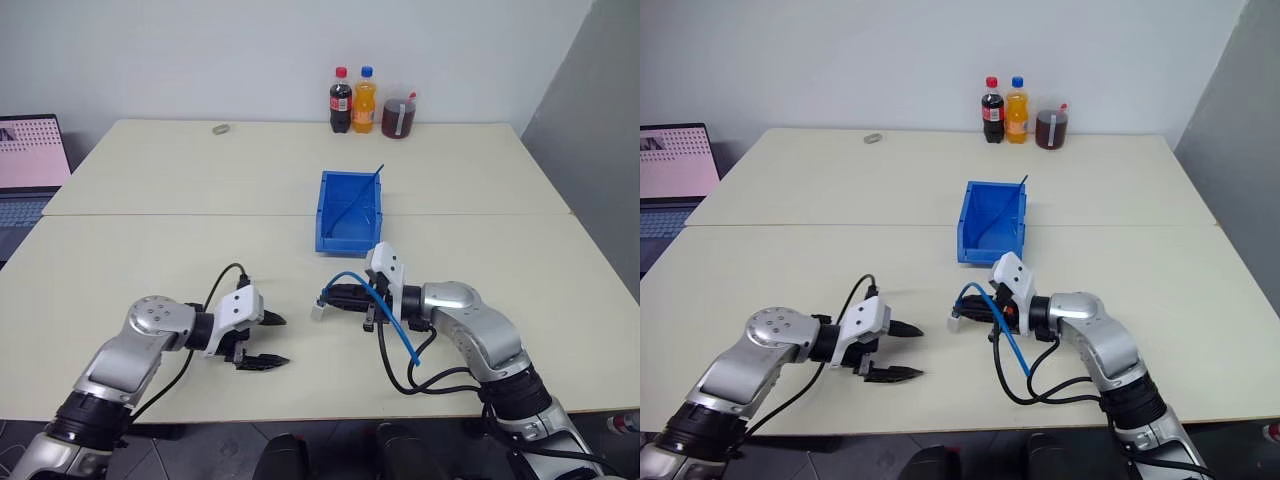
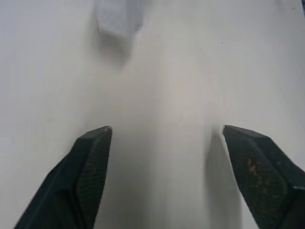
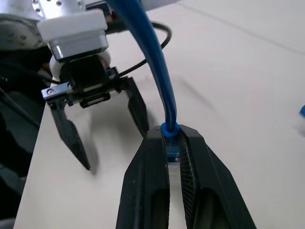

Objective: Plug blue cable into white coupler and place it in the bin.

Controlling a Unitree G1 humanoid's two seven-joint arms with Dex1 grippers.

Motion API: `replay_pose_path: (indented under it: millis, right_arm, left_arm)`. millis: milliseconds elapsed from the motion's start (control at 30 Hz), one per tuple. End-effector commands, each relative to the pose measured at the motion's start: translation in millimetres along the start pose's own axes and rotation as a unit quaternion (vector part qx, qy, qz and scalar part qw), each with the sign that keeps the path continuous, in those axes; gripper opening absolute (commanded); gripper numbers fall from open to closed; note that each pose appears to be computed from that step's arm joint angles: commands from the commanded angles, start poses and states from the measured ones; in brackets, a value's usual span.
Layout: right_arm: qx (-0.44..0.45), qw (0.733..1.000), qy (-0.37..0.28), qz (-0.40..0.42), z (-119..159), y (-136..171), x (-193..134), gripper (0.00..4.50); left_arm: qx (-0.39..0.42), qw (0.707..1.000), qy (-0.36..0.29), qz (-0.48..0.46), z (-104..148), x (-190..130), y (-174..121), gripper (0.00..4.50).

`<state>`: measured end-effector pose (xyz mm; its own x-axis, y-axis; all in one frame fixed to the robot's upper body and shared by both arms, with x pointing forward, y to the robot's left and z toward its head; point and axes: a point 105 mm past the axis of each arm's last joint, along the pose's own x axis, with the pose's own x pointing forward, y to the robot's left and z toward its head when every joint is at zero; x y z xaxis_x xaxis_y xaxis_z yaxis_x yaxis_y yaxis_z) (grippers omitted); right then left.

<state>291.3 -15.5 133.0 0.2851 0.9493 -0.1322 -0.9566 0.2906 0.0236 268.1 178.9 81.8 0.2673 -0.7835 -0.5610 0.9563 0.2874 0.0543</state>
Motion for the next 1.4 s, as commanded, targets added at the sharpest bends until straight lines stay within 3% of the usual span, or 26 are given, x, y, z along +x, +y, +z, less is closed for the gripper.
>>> replay_pose_path:
  millis: [33,300,500,667,700,833,1200,1267,1400]
  right_arm:
    - [-0.007,0.998,-0.065,-0.026,42.6,-5.8,-11.4,0.03]
    - [0.035,0.978,-0.126,-0.16,99.6,-73.2,-39.3,0.03]
    - [0.053,0.974,-0.09,-0.202,102.7,-115.7,-26.8,0.03]
    - [0.067,0.977,-0.033,-0.2,94.5,-133.2,-9.9,0.03]
    - [0.068,0.978,-0.016,-0.197,92.3,-135.5,-6.7,0.73]
    - [0.048,0.981,0.041,-0.184,93.1,-143.3,-5.2,1.61]
    - [-0.012,0.973,0.08,-0.218,116.9,-169.5,-52.9,4.14]
    - [-0.02,0.971,0.063,-0.231,120.7,-173.8,-66.0,4.47]
    - [-0.069,0.975,0.028,-0.209,120.9,-160.1,-82.9,4.47]
  left_arm:
    - [0.003,0.994,-0.065,0.088,38.8,-18.7,21.2,4.5]
    - [0.018,0.972,-0.126,0.195,107.5,-17.4,59.5,4.5]
    - [0.027,0.971,-0.124,0.202,123.0,-12.5,70.2,4.5]
    - [0.036,0.971,-0.126,0.202,128.4,-8.5,73.9,4.5]
    - [0.039,0.97,-0.127,0.202,130.2,-7.6,73.9,4.5]
    - [0.046,0.97,-0.129,0.202,136.4,-5.7,72.6,4.5]
    - [0.033,0.958,-0.128,0.253,133.2,-15.2,83.4,4.5]
    - [0.021,0.951,-0.137,0.277,132.7,-19.3,90.0,4.5]
    - [-0.002,0.923,-0.137,0.36,120.9,-39.1,109.0,4.5]
